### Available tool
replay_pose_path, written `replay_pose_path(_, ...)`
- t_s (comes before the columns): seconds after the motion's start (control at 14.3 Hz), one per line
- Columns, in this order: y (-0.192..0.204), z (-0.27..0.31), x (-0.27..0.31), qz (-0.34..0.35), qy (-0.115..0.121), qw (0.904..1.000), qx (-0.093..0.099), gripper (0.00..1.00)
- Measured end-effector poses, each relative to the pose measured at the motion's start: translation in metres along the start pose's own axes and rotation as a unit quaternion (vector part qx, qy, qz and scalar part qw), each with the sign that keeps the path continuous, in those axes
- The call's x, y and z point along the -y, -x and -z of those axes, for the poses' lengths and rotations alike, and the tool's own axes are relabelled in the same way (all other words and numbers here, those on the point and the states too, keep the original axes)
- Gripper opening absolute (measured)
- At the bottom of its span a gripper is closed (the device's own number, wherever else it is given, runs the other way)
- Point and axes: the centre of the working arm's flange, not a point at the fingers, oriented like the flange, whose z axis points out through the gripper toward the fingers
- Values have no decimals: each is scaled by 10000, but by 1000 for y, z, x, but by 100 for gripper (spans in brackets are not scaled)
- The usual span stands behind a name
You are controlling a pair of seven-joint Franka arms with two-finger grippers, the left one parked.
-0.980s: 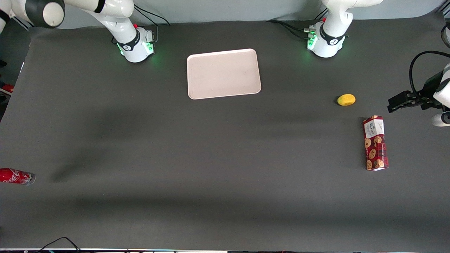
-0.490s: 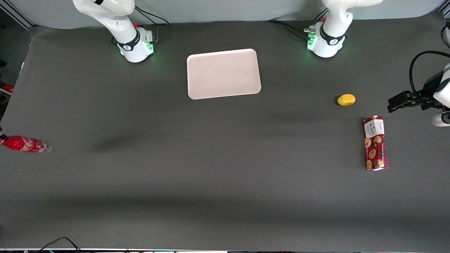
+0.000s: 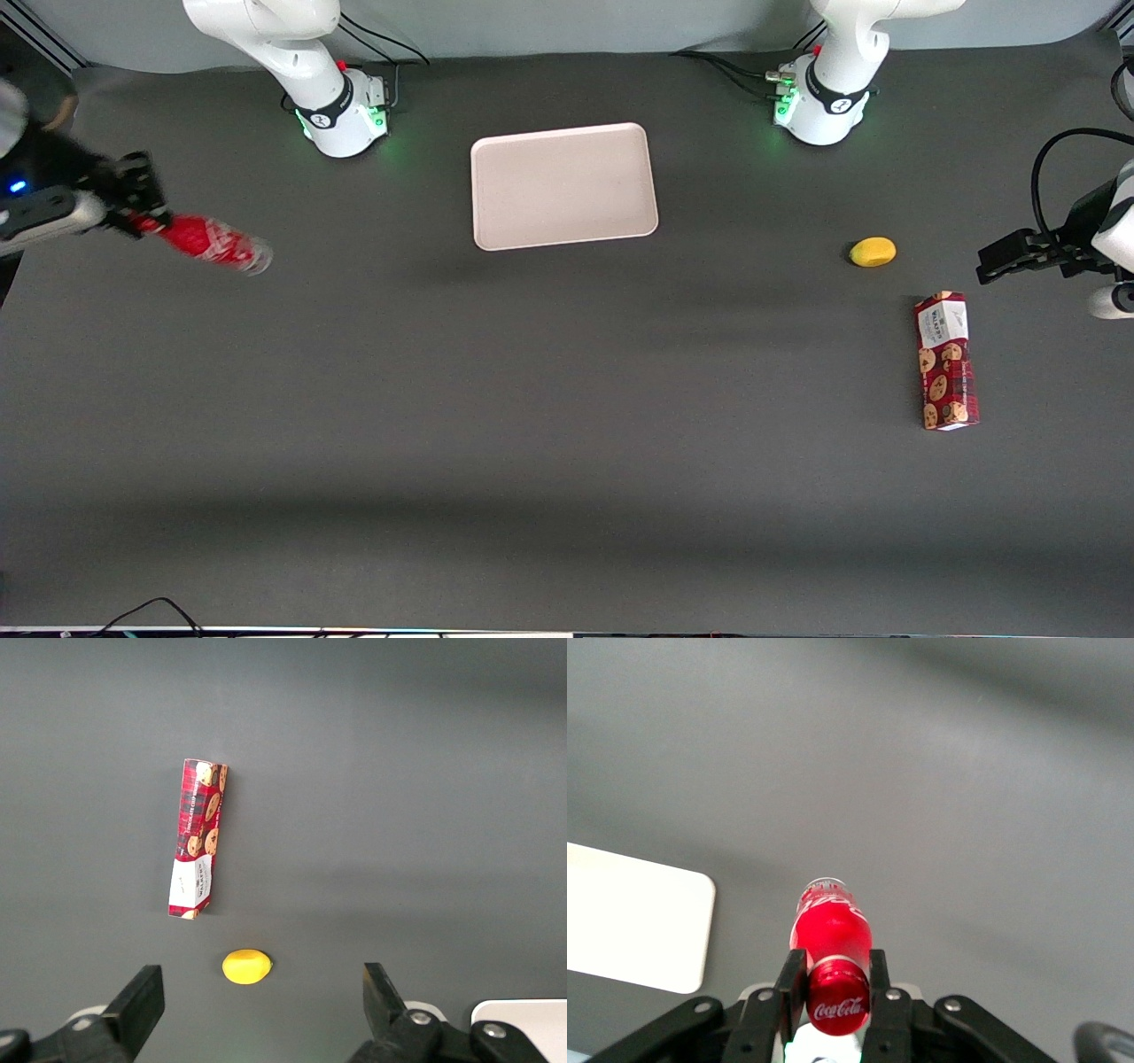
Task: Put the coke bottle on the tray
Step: 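Lift the red coke bottle and carry it over the white tray, then set the bottle upright on the tray and open the right gripper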
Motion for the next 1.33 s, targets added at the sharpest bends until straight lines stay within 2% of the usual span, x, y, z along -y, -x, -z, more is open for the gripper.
replay_pose_path(0.21,23,-20,97,-876,-212,9956,272,33)
replay_pose_path(0.28,31,-35,131,-1114,-201,9930,323,33)
replay_pose_path(0.49,57,-118,233,-1686,-12,9853,288,33)
replay_pose_path(0.63,76,-187,279,-2081,147,9776,287,33)
replay_pose_path(0.84,105,-269,316,-2441,334,9689,209,33)
replay_pose_path(1.05,128,-320,326,-2648,331,9634,240,33)
replay_pose_path(1.19,142,-346,334,-2737,258,9615,35,33)
replay_pose_path(1.33,150,-359,338,-2777,235,9603,-78,33)
